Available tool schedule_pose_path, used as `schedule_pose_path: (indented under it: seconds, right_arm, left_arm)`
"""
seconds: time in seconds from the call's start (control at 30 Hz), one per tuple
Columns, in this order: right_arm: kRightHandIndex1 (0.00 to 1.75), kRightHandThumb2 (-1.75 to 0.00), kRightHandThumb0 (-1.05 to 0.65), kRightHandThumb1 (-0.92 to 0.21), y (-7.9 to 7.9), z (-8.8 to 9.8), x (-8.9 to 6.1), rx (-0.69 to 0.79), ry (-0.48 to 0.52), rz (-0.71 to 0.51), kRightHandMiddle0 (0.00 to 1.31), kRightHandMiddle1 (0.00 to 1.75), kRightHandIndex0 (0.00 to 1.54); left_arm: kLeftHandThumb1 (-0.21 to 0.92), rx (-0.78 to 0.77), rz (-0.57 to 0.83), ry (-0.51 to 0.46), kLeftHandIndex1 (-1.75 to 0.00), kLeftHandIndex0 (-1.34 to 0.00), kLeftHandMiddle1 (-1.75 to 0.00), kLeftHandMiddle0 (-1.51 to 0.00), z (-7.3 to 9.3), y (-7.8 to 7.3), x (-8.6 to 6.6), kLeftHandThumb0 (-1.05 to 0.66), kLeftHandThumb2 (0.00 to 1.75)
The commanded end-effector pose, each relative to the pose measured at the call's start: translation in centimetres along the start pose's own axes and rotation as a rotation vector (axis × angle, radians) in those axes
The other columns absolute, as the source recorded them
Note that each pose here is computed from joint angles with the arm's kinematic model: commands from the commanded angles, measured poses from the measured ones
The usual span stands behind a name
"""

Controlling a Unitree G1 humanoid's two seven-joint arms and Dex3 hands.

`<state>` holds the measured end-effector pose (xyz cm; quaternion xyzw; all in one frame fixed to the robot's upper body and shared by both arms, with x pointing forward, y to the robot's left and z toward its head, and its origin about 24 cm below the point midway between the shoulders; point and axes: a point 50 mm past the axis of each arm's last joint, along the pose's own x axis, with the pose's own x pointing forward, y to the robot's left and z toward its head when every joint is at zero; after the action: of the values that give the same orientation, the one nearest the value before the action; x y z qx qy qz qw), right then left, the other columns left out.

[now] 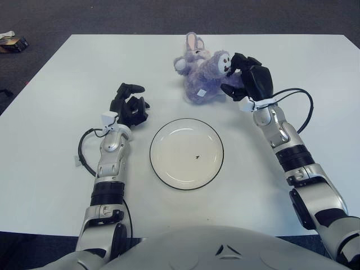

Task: Put the doll into the plate.

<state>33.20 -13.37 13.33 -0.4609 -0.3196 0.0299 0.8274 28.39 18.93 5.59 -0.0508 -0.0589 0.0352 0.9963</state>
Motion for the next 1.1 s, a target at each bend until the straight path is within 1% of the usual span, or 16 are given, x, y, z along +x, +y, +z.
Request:
schedule_pose_path:
  seconds: [0.0,0.07,0.17,0.3,0.4,0.5,0.63,0.67,0.77,0.83,0.9,1.07]
  right_arm:
    - [1.74,-1.03,0.39,-0.53,-0.9,-0.1,0.5,-0.028,-0.066,0.024,0.53,1.75,0.44]
    - [1.74,-1.03,0.4,-0.54,-1.1,-0.1,0.5,-0.041,-0.094,0.034,0.53,1.75,0.44]
    - [1.75,-1.02,0.4,-0.54,-1.5,0.0,0.5,-0.096,-0.184,0.059,0.53,1.75,0.44]
    - [1.75,-1.02,0.4,-0.54,-2.3,0.1,0.6,-0.135,-0.28,0.081,0.53,1.75,0.43]
    - [1.75,-1.02,0.4,-0.54,-2.8,0.2,0.6,-0.15,-0.322,0.1,0.53,1.75,0.43]
    - [1.75,-1.01,0.4,-0.55,-3.7,0.3,0.7,-0.186,-0.38,0.152,0.54,1.75,0.43]
    - [1.75,-0.99,0.4,-0.56,-4.3,0.4,0.6,-0.234,-0.423,0.204,0.54,1.75,0.42]
    - [1.75,-0.99,0.4,-0.57,-4.7,0.5,0.5,-0.251,-0.452,0.219,0.54,1.75,0.42]
    - [1.75,-0.96,0.39,-0.58,-5.5,0.8,0.3,-0.277,-0.507,0.243,0.54,1.75,0.41]
    - [1.75,-0.96,0.39,-0.59,-5.8,0.8,0.3,-0.282,-0.526,0.249,0.53,1.75,0.4]
    - [1.74,-0.94,0.39,-0.6,-6.3,1.0,0.2,-0.297,-0.588,0.261,0.52,1.75,0.4]
    - [1.71,-0.9,0.38,-0.62,-7.1,0.9,-0.1,-0.318,-0.691,0.279,0.5,1.75,0.41]
  left_arm:
    - [0.53,-0.023,0.032,0.099,-1.46,-0.42,-1.75,-0.5,-2.5,0.3,-1.8,-0.01,0.99]
    - [0.53,-0.023,0.031,0.099,-1.46,-0.42,-1.75,-0.5,-2.5,0.3,-1.9,-0.01,0.99]
    - [0.53,-0.023,0.029,0.1,-1.46,-0.42,-1.75,-0.5,-2.5,0.3,-1.9,-0.01,0.99]
    - [0.53,-0.024,0.025,0.101,-1.46,-0.42,-1.75,-0.5,-2.5,0.3,-1.8,-0.01,0.99]
    - [0.53,-0.024,0.023,0.101,-1.46,-0.42,-1.75,-0.5,-2.5,0.2,-1.9,-0.01,0.99]
    - [0.53,-0.025,0.021,0.102,-1.46,-0.42,-1.75,-0.5,-2.5,0.2,-1.9,-0.01,0.98]
    - [0.53,-0.026,0.019,0.103,-1.45,-0.42,-1.75,-0.5,-2.5,0.2,-1.9,-0.01,0.98]
    - [0.53,-0.028,0.017,0.104,-1.45,-0.42,-1.75,-0.5,-2.5,0.2,-1.9,-0.01,0.98]
    - [0.53,-0.03,0.013,0.107,-1.45,-0.42,-1.75,-0.5,-2.5,0.1,-1.9,-0.01,0.98]
    - [0.53,-0.031,0.011,0.107,-1.45,-0.42,-1.75,-0.5,-2.5,0.1,-1.9,-0.01,0.98]
    - [0.53,-0.032,0.009,0.109,-1.45,-0.42,-1.75,-0.5,-2.5,0.1,-1.9,-0.01,0.97]
    - [0.54,-0.033,0.006,0.11,-1.45,-0.42,-1.75,-0.5,-2.5,0.1,-2.0,-0.01,0.97]
